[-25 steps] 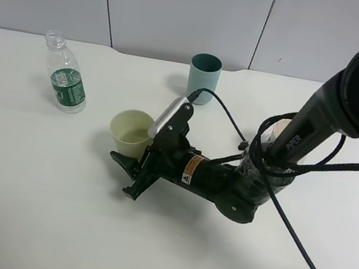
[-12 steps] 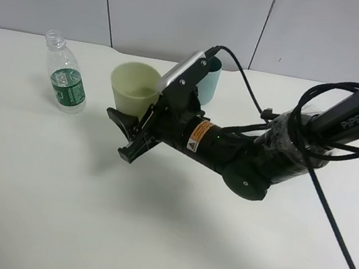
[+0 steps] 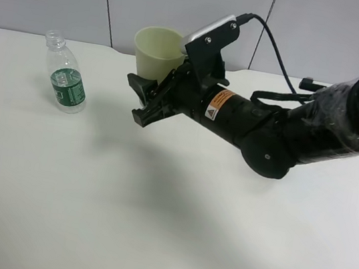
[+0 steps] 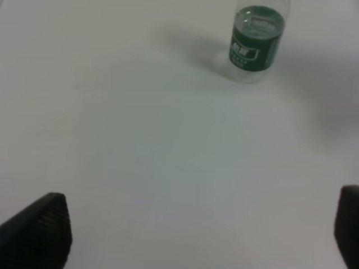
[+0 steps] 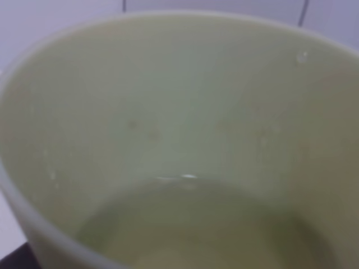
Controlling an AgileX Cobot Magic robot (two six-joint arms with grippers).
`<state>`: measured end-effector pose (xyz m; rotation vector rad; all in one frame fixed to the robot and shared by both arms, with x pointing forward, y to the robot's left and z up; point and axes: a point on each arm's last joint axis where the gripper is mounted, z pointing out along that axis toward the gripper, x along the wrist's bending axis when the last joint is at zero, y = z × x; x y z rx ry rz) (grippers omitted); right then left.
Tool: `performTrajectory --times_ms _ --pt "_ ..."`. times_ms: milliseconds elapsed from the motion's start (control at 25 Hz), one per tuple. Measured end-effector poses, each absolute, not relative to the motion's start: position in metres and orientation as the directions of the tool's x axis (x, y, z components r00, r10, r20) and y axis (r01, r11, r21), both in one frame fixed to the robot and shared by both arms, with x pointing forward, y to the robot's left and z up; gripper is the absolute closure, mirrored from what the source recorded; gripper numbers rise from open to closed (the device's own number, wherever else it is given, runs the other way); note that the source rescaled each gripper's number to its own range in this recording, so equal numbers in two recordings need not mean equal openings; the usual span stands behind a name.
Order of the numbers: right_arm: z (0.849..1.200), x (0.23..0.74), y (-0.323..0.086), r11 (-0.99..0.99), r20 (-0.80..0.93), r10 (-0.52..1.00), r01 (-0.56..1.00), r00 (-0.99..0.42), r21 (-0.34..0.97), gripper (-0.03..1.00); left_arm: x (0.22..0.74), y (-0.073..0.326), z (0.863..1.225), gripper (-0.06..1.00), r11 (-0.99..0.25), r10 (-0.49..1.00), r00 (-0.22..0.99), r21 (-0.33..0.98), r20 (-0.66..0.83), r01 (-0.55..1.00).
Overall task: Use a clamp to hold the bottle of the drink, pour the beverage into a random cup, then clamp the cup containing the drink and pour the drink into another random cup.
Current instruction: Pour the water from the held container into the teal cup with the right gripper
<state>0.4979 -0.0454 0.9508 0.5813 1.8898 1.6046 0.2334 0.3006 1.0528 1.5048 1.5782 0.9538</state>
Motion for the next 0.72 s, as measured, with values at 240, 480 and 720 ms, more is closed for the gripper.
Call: performTrajectory --times_ms 240,480,720 --pt "0.974 0.511 -0.068 0.173 -0.157 0.719 -0.044 -0.677 0.984 0.96 0.233 0.301 1.053 0.07 0.034 0.999 -0.035 0.894 -0.021 0.446" --pt "0.994 0.53 -0.104 0.17 -0.158 0.791 -0.037 -0.591 0.985 0.96 0.233 0.301 1.053 0.07 0.034 0.999 -0.035 0.894 -0.021 0.446" --pt "1.012 0.54 -0.136 0.195 -0.187 0.831 -0.04 -0.524 0.98 0.96 0.233 0.301 1.053 0.07 0.034 0.999 -0.035 0.894 -0.021 0.446"
